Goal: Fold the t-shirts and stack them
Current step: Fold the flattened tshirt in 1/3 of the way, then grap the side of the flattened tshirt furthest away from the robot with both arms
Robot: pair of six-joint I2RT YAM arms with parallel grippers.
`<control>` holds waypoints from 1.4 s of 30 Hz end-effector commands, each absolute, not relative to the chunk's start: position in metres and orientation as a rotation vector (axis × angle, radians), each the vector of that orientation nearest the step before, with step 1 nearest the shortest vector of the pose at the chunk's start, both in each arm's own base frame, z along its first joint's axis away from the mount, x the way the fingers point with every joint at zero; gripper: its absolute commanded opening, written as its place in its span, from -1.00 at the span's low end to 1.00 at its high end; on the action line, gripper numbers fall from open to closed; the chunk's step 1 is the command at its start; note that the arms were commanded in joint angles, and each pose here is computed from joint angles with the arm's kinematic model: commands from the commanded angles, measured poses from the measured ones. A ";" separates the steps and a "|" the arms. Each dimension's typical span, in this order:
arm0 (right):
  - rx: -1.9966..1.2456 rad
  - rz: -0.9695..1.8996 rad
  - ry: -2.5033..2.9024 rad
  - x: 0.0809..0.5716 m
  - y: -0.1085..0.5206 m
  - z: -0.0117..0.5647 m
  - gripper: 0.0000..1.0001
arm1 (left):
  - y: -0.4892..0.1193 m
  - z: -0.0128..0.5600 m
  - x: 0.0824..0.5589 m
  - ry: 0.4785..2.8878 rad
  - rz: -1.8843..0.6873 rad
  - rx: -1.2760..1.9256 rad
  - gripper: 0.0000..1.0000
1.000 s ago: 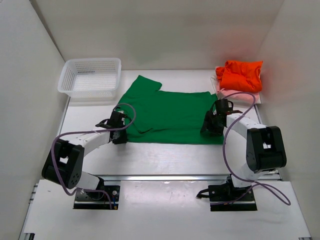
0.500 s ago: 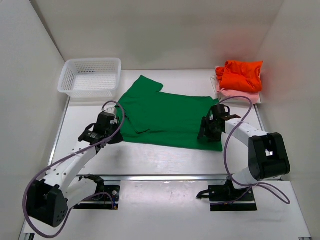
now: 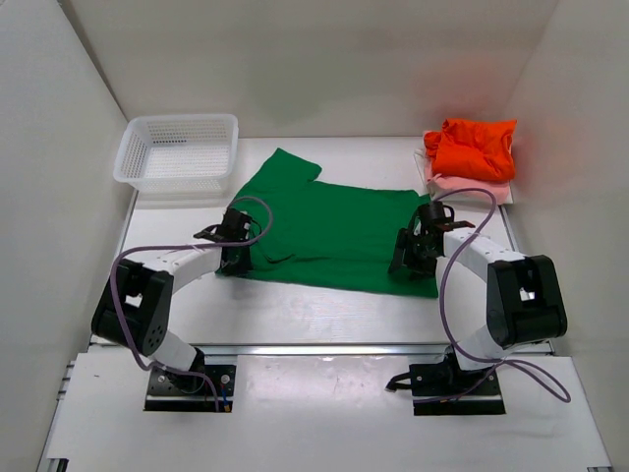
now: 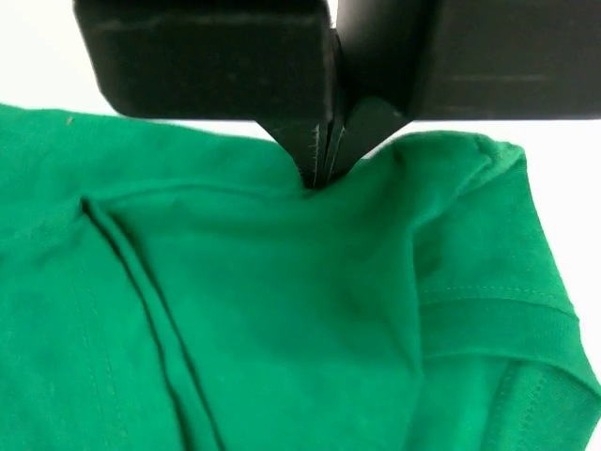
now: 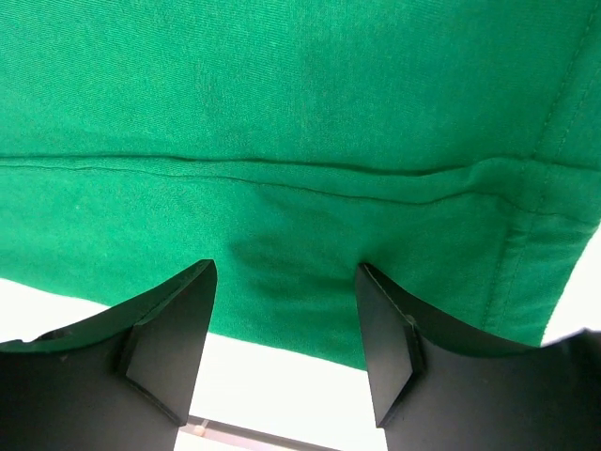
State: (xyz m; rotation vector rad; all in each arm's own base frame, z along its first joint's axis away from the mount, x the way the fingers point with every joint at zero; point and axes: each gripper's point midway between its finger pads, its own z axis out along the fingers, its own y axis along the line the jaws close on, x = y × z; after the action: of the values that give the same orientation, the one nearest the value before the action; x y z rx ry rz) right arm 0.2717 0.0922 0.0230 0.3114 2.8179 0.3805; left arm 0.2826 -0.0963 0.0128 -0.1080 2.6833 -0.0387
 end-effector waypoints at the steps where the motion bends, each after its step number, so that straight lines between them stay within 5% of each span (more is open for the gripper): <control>1: 0.350 0.288 2.959 0.234 0.071 0.004 0.19 | -0.085 0.002 0.236 2.823 0.069 -0.022 -0.86; 3: 0.343 0.294 2.939 0.240 0.068 0.009 0.18 | -0.085 0.002 0.220 2.822 0.025 -0.044 -1.00; 15: 0.362 0.294 2.975 0.245 0.048 0.012 0.27 | -0.113 0.027 0.155 3.009 -0.096 0.129 -1.00; 20: 0.250 0.238 3.036 0.237 0.053 0.032 0.34 | -0.121 0.071 0.155 2.910 -0.308 0.098 -1.00; 27: 0.207 0.257 2.810 0.310 0.058 0.112 0.49 | -0.138 0.234 0.274 2.415 -0.522 0.014 -0.99; 32: 0.329 0.219 2.678 0.372 0.048 0.123 0.49 | -0.164 0.236 0.369 2.325 -0.568 0.011 -0.54; 35: 0.409 0.204 2.551 0.408 0.052 0.124 0.44 | -0.172 0.223 0.416 2.288 -0.618 -0.019 -0.76; 36: 0.440 0.196 2.535 0.412 0.051 0.121 0.41 | -0.171 0.224 0.434 2.254 -0.617 -0.031 -1.00; 41: 0.633 0.183 2.346 0.447 0.037 0.116 -0.04 | -0.178 0.178 0.498 2.276 -0.632 -0.059 -1.00; 42: 0.658 0.172 2.346 0.450 0.034 0.109 -0.04 | -0.181 0.173 0.509 2.278 -0.623 -0.047 -0.53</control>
State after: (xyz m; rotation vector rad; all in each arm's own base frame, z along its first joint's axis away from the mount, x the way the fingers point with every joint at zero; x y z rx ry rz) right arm 0.4108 0.0460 0.0945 0.5214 2.5467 0.1830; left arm 0.4652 -0.1694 0.1286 -0.0938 2.4527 -0.5616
